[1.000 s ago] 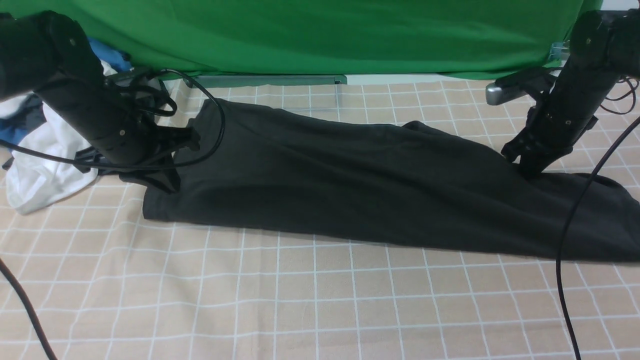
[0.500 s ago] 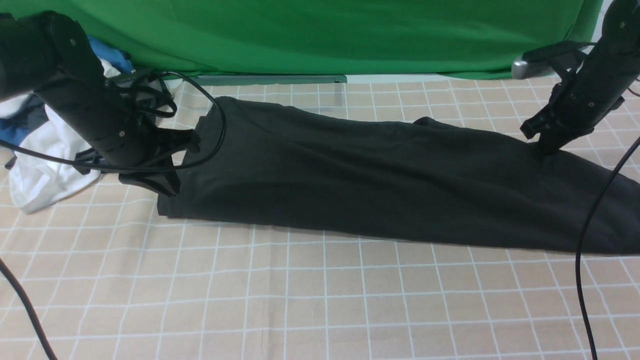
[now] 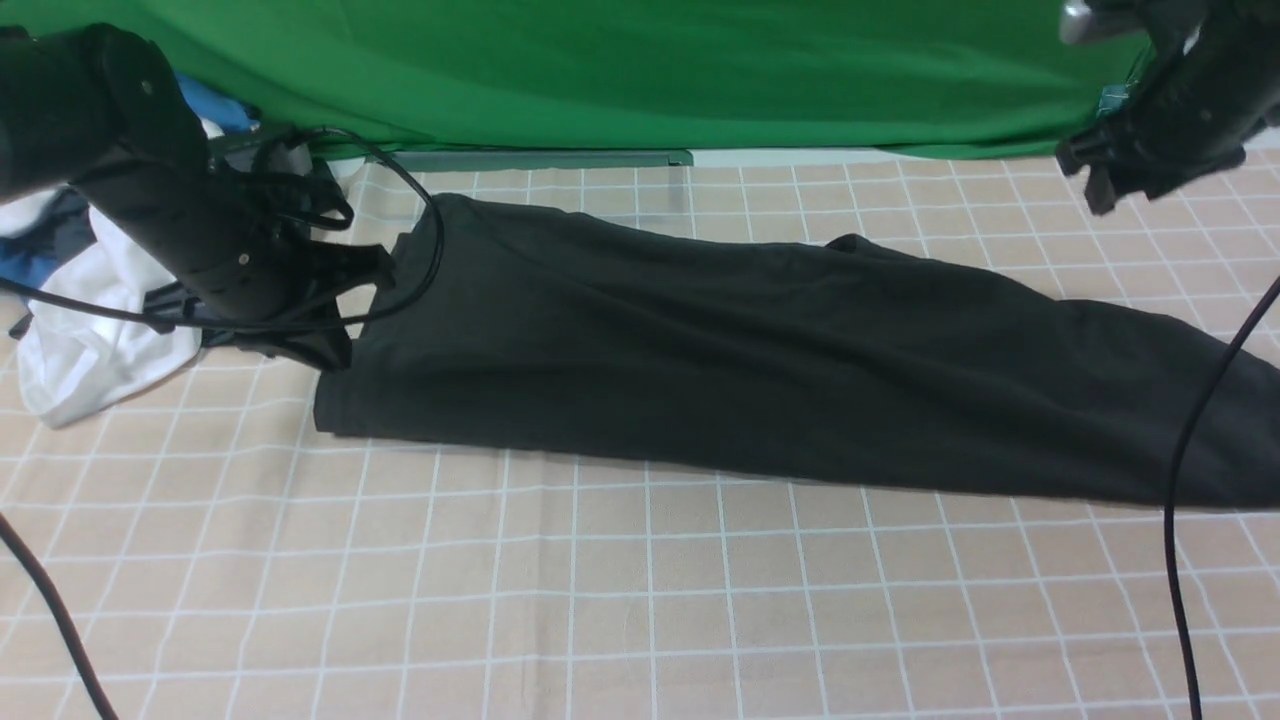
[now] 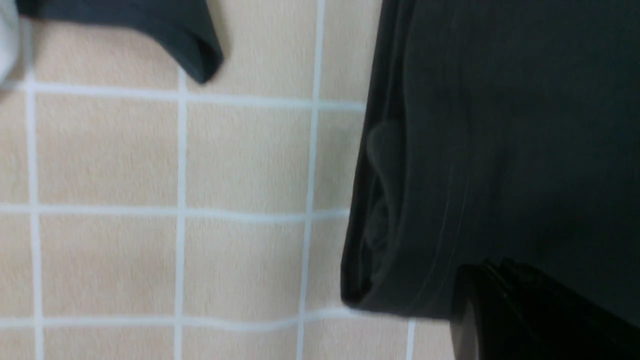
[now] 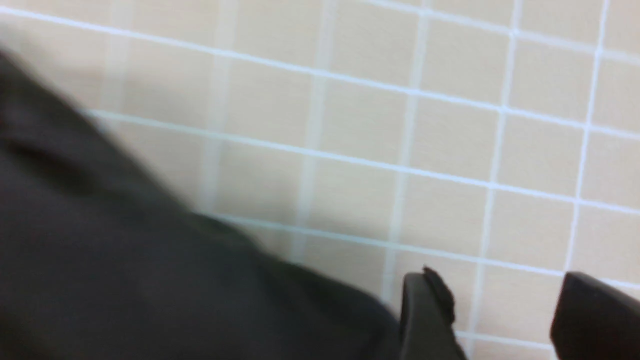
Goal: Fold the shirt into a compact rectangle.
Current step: 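Pull the folded dark garment lengthwise by its ends to straighten it flat on the table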
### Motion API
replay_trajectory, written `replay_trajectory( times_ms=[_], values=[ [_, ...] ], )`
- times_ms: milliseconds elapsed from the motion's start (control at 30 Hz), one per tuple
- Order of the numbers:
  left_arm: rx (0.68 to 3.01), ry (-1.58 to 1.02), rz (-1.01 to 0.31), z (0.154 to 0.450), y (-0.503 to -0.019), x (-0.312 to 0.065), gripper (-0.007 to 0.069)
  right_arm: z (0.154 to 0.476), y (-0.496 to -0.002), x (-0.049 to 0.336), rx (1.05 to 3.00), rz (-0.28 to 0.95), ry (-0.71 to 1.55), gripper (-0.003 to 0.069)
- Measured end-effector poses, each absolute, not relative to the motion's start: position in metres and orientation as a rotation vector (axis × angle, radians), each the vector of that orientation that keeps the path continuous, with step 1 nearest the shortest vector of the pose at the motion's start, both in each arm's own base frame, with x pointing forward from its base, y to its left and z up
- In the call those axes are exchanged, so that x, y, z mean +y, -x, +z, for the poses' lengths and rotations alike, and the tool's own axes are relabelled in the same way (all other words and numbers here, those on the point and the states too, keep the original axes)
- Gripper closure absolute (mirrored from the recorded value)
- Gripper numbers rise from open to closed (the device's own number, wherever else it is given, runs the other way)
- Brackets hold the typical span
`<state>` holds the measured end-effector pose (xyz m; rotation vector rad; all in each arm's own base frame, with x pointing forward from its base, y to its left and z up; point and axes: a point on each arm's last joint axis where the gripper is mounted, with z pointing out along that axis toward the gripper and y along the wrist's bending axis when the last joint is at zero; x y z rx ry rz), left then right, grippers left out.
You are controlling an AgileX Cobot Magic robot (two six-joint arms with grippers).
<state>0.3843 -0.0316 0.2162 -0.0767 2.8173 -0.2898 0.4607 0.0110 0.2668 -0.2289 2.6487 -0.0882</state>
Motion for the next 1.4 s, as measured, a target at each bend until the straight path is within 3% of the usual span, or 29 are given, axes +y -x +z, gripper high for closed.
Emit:
replay_trajectory(
  times_ms=[167,367,500,567,633,733,767,800,967,1133,1333,1400],
  values=[
    [2.720,0.070,-0.266,0.219,-0.393,-0.030,0.0537,0.278,-0.455,0.036,2.623,-0.066,0.311,0.0335],
    [2.761,0.033,-0.212,0.202,-0.397,-0.028,0.0254,0.278,-0.453,0.060,2.611,-0.047,0.390,0.0365],
    [2.829,0.021,-0.235,0.182,-0.398,-0.029,0.0133,0.278,-0.452,0.064,2.608,-0.045,0.409,0.0368],
    [2.859,0.003,-0.258,0.176,-0.398,-0.031,0.0137,0.278,-0.452,0.064,2.609,-0.045,0.410,0.0368],
    [2.888,-0.011,-0.281,0.171,-0.396,-0.032,0.0189,0.277,-0.451,0.064,2.616,-0.045,0.412,0.0368],
    [2.908,-0.027,-0.297,0.168,-0.395,-0.033,0.0432,0.276,-0.450,0.064,2.635,-0.046,0.416,0.0368],
    [2.909,-0.029,-0.297,0.168,-0.395,-0.033,0.0448,0.276,-0.450,0.064,2.636,-0.046,0.418,0.0368],
    [2.912,-0.037,-0.298,0.169,-0.394,-0.034,0.0517,0.276,-0.449,0.064,2.646,-0.048,0.428,0.0368],
    [2.933,-0.068,-0.276,0.197,-0.381,-0.032,0.0517,0.273,-0.442,0.062,2.731,-0.072,0.472,0.0372],
    [2.966,-0.003,-0.160,0.229,-0.351,-0.024,0.0517,0.271,-0.438,0.061,2.775,-0.079,0.484,0.0406],
    [3.044,-0.004,-0.065,0.215,-0.328,-0.017,0.0517,0.271,-0.437,0.065,2.774,-0.013,0.493,0.0419],
    [3.029,-0.006,-0.055,0.210,-0.327,-0.016,0.0517,0.271,-0.436,0.073,2.759,0.116,0.533,0.0419]
  ],
)
